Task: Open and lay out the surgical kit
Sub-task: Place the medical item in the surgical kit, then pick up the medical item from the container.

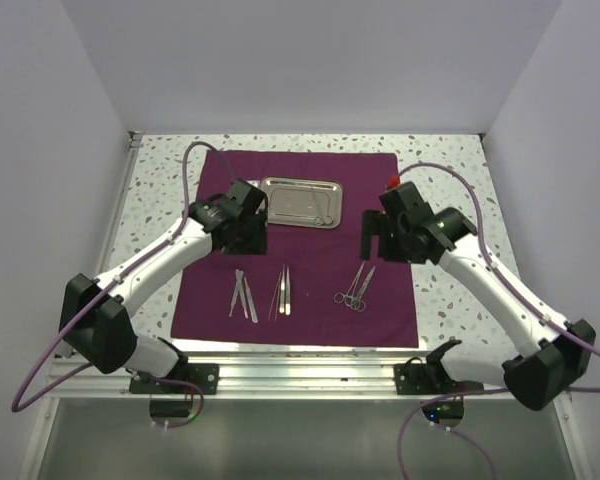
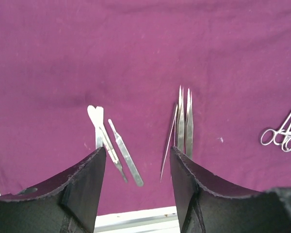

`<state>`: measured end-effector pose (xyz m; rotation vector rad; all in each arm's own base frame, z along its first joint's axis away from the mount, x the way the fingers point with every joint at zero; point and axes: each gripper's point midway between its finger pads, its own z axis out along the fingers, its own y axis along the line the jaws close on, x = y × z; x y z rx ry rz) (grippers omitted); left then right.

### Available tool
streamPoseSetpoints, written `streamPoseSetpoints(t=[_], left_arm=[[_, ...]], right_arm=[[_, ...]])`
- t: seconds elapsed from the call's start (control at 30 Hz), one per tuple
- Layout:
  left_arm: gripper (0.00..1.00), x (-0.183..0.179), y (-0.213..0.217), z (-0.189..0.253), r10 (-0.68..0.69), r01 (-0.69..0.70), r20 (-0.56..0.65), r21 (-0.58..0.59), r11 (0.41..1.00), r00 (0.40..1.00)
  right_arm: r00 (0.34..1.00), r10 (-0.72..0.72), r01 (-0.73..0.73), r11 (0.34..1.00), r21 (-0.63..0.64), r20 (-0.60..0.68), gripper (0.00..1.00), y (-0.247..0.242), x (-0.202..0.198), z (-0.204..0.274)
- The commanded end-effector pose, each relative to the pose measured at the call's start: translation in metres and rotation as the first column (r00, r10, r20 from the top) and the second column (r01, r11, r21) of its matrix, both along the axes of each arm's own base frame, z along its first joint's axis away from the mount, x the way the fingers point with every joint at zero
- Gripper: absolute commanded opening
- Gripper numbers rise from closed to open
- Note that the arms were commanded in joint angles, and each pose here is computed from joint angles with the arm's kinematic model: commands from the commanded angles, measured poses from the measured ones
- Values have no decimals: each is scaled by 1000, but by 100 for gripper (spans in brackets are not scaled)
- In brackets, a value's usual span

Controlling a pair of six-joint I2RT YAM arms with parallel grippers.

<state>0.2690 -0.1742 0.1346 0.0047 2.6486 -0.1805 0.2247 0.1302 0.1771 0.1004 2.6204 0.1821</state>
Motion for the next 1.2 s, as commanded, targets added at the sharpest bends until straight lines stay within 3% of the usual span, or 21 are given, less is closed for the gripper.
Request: streamPoseSetpoints(t=[0.0,0.23,0.27,0.33,0.37,0.4,0.5,0.77,1.17], left_arm=[[58,17,-7,16,-43,43,66,3,999,997],[57,11,-10,26,-74,77,78,-45,996,994],[57,10,-11,26,-74,79,79,-56,995,994],[56,3,-13,28,-87,93,73,-85,992,994],[55,1,-14,29,-90,96,69,-95,991,994],[54,-3,-16,32,-100,108,69,-115,988,993],[52,-11,-16,39,-105,115,79,-142,983,991],[50,-30,-4,38,-76,84,53,-149,985,996],[49,-24,8,30,-74,76,25,-71,995,997]], right_arm=[[989,32,-44,996,80,142,94,38,57,39],[986,71,-81,995,60,148,88,96,153,32],[991,81,-84,996,25,103,88,103,167,4],[986,91,-90,996,-10,138,87,112,195,7],[991,111,-106,992,-68,71,87,117,207,-32],[988,113,-106,992,-74,103,86,122,223,-19],[991,118,-110,987,-117,66,85,134,251,-51],[995,87,-81,990,-112,52,82,147,274,-97],[996,-4,19,987,-160,89,65,144,307,-146]])
